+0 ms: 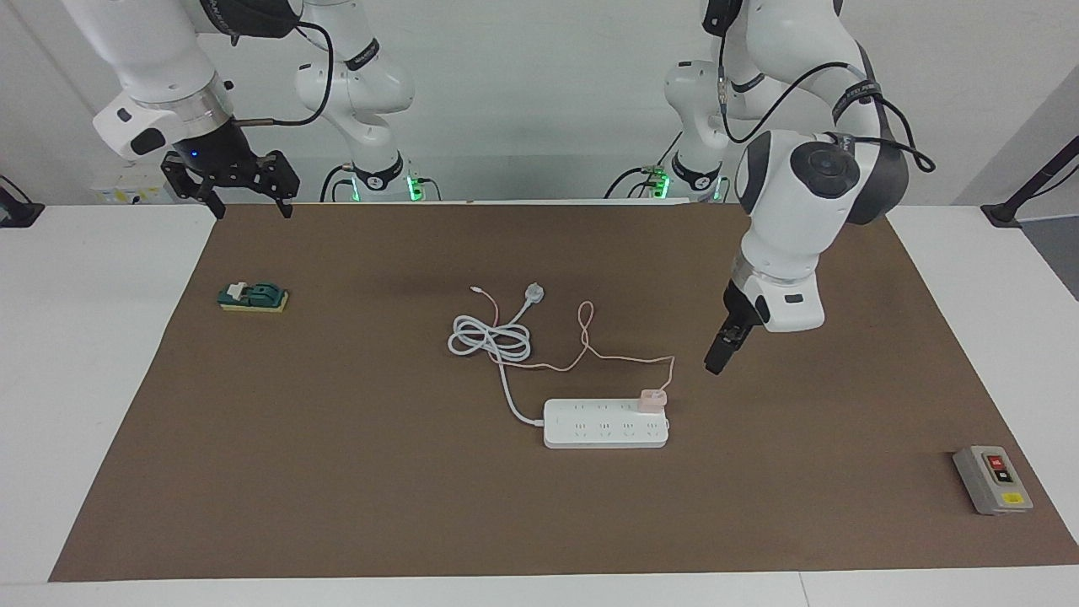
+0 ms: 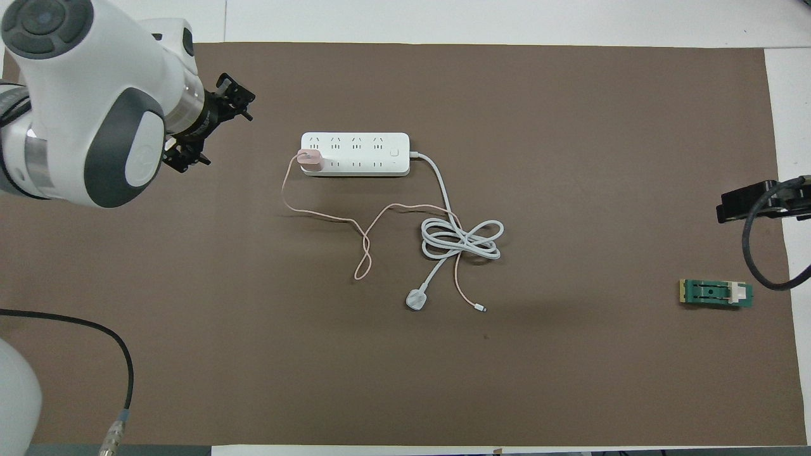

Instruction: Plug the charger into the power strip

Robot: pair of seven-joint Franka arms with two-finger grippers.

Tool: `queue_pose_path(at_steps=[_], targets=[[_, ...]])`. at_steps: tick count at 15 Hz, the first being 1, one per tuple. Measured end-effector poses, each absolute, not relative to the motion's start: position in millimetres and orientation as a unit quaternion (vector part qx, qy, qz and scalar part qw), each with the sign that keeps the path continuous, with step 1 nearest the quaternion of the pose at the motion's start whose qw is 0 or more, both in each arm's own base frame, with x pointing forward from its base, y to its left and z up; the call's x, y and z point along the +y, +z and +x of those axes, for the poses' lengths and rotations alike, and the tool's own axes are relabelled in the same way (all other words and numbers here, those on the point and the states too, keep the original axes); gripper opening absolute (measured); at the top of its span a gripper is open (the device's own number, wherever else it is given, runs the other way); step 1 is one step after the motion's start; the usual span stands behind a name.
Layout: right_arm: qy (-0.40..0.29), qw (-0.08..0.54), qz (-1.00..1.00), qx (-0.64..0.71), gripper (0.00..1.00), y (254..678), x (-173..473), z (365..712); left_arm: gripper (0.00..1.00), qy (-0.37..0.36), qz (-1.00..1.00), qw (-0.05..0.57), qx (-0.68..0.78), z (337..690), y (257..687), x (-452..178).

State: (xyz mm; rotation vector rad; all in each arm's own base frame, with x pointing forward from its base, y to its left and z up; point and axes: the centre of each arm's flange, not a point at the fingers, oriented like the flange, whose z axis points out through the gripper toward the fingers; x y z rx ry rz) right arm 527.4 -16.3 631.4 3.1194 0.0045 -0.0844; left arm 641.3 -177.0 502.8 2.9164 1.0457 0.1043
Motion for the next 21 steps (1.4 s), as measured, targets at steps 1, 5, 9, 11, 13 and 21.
queue_pose_path(at_steps=[1,5,9,11,13,21], targets=[[-0.027,0.011,1.0,0.001,1.0,631.4,-16.3,527.4,1.0,0.037,0.951,0.02,0.307,642.7,510.5,-159.8],[-0.027,0.011,1.0,0.001,1.0,631.5,-16.3,527.4,1.0,0.033,0.983,0.01,0.181,635.1,541.7,-91.2],[-0.027,0.01,1.0,0.001,1.0,631.5,-16.7,527.4,1.0,0.009,0.995,0.005,0.101,584.0,574.0,-44.1],[-0.027,0.01,1.0,0.0,1.0,631.5,-17.3,527.4,1.0,0.006,0.995,0.007,0.098,557.5,582.6,-39.4],[-0.027,0.01,1.0,0.0,1.0,631.5,-17.4,527.4,1.0,0.013,0.995,0.01,0.094,545.8,592.7,-40.0],[-0.027,0.01,1.0,0.0,1.0,631.5,-17.4,527.3,1.0,-0.036,0.999,0.005,0.019,534.2,585.3,-34.4]])
